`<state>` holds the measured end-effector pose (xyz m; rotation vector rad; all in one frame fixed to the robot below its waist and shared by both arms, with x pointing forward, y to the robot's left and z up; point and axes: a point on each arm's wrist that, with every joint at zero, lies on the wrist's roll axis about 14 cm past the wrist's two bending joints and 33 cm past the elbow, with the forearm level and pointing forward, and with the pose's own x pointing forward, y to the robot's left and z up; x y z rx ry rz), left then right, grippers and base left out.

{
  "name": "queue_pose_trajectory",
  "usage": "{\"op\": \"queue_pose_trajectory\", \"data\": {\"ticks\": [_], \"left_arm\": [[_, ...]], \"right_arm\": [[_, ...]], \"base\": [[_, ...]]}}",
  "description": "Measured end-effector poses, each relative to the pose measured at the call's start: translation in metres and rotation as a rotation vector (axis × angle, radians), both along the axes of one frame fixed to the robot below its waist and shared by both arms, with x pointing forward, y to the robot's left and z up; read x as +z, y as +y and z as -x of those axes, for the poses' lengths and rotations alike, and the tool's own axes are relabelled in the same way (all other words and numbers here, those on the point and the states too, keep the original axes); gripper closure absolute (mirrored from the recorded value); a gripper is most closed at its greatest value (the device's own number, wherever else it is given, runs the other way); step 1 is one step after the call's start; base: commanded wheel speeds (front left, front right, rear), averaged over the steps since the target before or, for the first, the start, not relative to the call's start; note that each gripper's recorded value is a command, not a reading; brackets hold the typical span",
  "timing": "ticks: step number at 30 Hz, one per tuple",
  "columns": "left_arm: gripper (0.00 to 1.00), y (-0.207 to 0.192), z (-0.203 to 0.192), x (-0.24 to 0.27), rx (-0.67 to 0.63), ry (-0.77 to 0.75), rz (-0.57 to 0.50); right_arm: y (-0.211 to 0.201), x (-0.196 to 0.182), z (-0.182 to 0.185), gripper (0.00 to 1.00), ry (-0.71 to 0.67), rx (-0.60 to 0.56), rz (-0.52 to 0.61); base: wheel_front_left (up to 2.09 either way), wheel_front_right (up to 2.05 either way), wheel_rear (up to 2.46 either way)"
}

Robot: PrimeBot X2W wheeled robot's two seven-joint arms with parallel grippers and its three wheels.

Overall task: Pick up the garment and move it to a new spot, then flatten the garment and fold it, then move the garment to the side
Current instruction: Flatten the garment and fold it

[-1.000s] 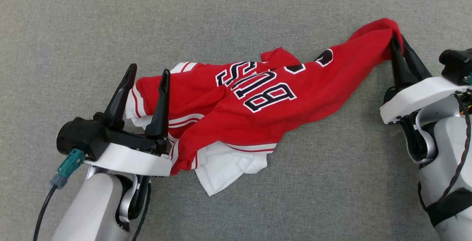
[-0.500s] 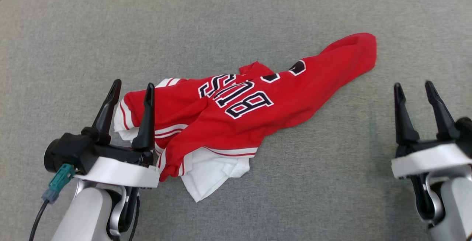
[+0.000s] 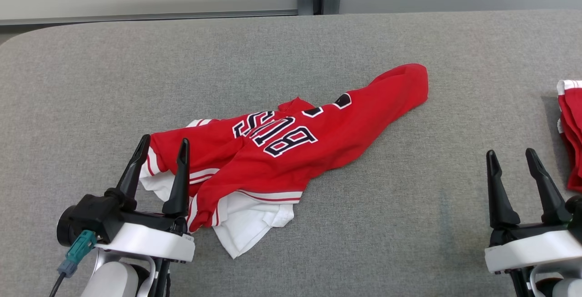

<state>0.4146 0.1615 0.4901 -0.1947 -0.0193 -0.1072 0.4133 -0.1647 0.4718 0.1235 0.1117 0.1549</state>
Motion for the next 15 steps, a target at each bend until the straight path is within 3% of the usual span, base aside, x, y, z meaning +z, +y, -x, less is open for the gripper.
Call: {"op": "queue_pose_trajectory", "data": {"ticks": [15], "left_arm": [[0.0, -0.0073, -0.0002, 0.0029, -0.027, -0.003, 0.001]], "right_arm": [[0.0032, 0.0038, 0.0012, 0.0, -0.001, -0.005, -0.015]], "base": [[0.0, 0.0, 0.0]]}}
